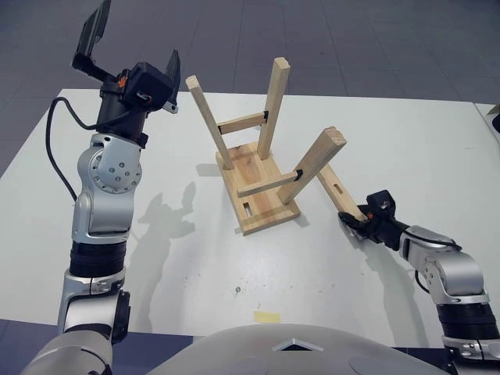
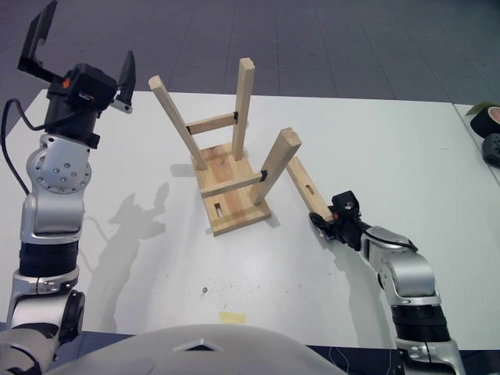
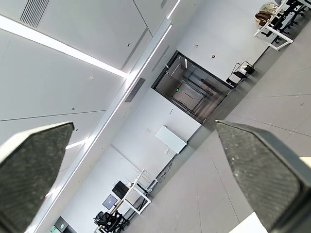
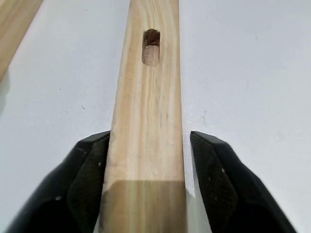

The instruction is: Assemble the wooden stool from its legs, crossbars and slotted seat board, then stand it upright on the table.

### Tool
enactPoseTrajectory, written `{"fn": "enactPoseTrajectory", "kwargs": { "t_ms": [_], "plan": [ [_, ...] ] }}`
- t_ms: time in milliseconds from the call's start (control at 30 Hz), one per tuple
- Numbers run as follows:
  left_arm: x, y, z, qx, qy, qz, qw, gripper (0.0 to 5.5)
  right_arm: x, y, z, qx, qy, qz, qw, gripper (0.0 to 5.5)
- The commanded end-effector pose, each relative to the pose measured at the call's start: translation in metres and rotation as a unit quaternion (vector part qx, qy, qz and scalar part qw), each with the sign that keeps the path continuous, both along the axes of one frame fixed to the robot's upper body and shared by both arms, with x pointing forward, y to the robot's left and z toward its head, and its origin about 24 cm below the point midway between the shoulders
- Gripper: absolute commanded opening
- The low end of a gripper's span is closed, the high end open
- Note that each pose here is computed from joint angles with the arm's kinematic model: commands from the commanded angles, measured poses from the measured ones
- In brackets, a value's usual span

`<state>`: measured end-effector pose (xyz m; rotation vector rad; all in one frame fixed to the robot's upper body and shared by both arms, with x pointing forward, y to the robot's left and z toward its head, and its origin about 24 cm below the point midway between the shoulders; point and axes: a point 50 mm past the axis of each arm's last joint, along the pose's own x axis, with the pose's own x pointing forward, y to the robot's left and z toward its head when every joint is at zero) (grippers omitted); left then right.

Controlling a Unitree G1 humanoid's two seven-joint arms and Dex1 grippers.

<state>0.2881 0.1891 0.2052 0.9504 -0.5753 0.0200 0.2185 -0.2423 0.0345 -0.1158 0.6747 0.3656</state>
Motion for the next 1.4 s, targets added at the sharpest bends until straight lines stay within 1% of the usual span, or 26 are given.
{"fn": "enactPoseTrajectory", "kwargs": {
  "t_ms": [33, 133, 200, 267, 300, 333, 367, 400, 467, 500, 567, 600, 633, 700, 767, 833, 867, 967, 1100, 1200, 1333, 1400],
  "plan": [
    [-0.001, -0.002, 0.001, 0.001, -0.004, 0.001, 1.000, 5.40, -0.001, -0.002, -0.004, -0.010, 0.009, 0.005, 1.000, 2.08],
    [-0.001, -0.003, 0.008, 0.000, -0.012, -0.003, 1.000, 5.40, 0.000, 0.001, -0.004, -0.011, 0.000, 0.008, 1.000, 2.05],
    [0.000, -0.005, 0.017, -0.023, -0.013, -0.016, 1.000, 5.40, 0.007, 0.001, 0.002, -0.019, -0.044, 0.001, 0.999, 2.05],
    [0.003, -0.003, 0.030, -0.089, -0.002, -0.036, 0.995, 5.40, 0.027, -0.003, 0.025, -0.029, -0.146, -0.039, 0.988, 2.05],
    [0.007, -0.003, 0.038, -0.156, 0.027, -0.062, 0.985, 5.40, 0.040, -0.007, 0.046, -0.052, -0.226, -0.061, 0.971, 2.05],
    [0.010, -0.005, 0.046, -0.228, 0.055, -0.100, 0.967, 5.40, 0.049, -0.009, 0.067, -0.063, -0.296, -0.079, 0.950, 2.05],
    [0.012, -0.008, 0.058, -0.296, 0.074, -0.144, 0.941, 5.40, 0.055, -0.008, 0.088, -0.076, -0.359, -0.091, 0.926, 2.05],
    [0.012, -0.014, 0.070, -0.341, 0.091, -0.191, 0.916, 5.40, 0.058, -0.004, 0.108, -0.089, -0.415, -0.088, 0.901, 2.05],
    [0.009, -0.032, 0.089, -0.386, 0.135, -0.295, 0.864, 5.40, 0.058, 0.012, 0.141, -0.090, -0.505, -0.066, 0.856, 2.05],
    [0.006, -0.041, 0.094, -0.405, 0.163, -0.343, 0.832, 5.40, 0.057, 0.022, 0.153, -0.086, -0.538, -0.048, 0.837, 2.05],
    [-0.002, -0.062, 0.096, -0.438, 0.230, -0.452, 0.742, 5.40, 0.050, 0.048, 0.176, -0.070, -0.600, 0.007, 0.797, 2.05],
    [-0.004, -0.070, 0.094, -0.465, 0.259, -0.487, 0.693, 5.40, 0.046, 0.062, 0.184, -0.058, -0.621, 0.034, 0.781, 2.05],
    [-0.006, -0.076, 0.089, -0.480, 0.285, -0.511, 0.653, 5.40, 0.041, 0.074, 0.191, -0.043, -0.637, 0.060, 0.768, 2.05],
    [-0.010, -0.086, 0.082, -0.498, 0.319, -0.539, 0.600, 5.40, 0.034, 0.093, 0.199, -0.021, -0.651, 0.102, 0.752, 2.05],
    [-0.014, -0.091, 0.083, -0.510, 0.332, -0.556, 0.567, 5.40, 0.028, 0.107, 0.202, 0.000, -0.651, 0.137, 0.747, 2.05],
    [-0.018, -0.095, 0.088, -0.532, 0.336, -0.573, 0.525, 5.40, 0.023, 0.116, 0.199, 0.013, -0.643, 0.162, 0.748, 2.05],
    [-0.022, -0.096, 0.090, -0.529, 0.340, -0.585, 0.512, 5.40, 0.022, 0.120, 0.196, 0.013, -0.639, 0.174, 0.749, 2.05],
    [-0.029, -0.101, 0.093, -0.527, 0.357, -0.594, 0.492, 5.40, 0.018, 0.127, 0.188, 0.015, -0.625, 0.201, 0.754, 2.05],
    [-0.026, -0.099, 0.094, -0.549, 0.367, -0.565, 0.495, 5.40, 0.013, 0.137, 0.181, 0.025, -0.610, 0.231, 0.758, 2.05],
    [-0.020, -0.093, 0.096, -0.572, 0.356, -0.535, 0.511, 4.92, 0.012, 0.141, 0.177, 0.024, -0.606, 0.235, 0.760, 2.05],
    [-0.015, -0.078, 0.097, -0.570, 0.340, -0.505, 0.552, 4.24, 0.012, 0.139, 0.178, 0.014, -0.609, 0.220, 0.762, 2.05],
    [-0.015, -0.073, 0.096, -0.566, 0.338, -0.497, 0.564, 3.95, 0.013, 0.137, 0.177, 0.008, -0.609, 0.211, 0.764, 2.05]
  ]
}}
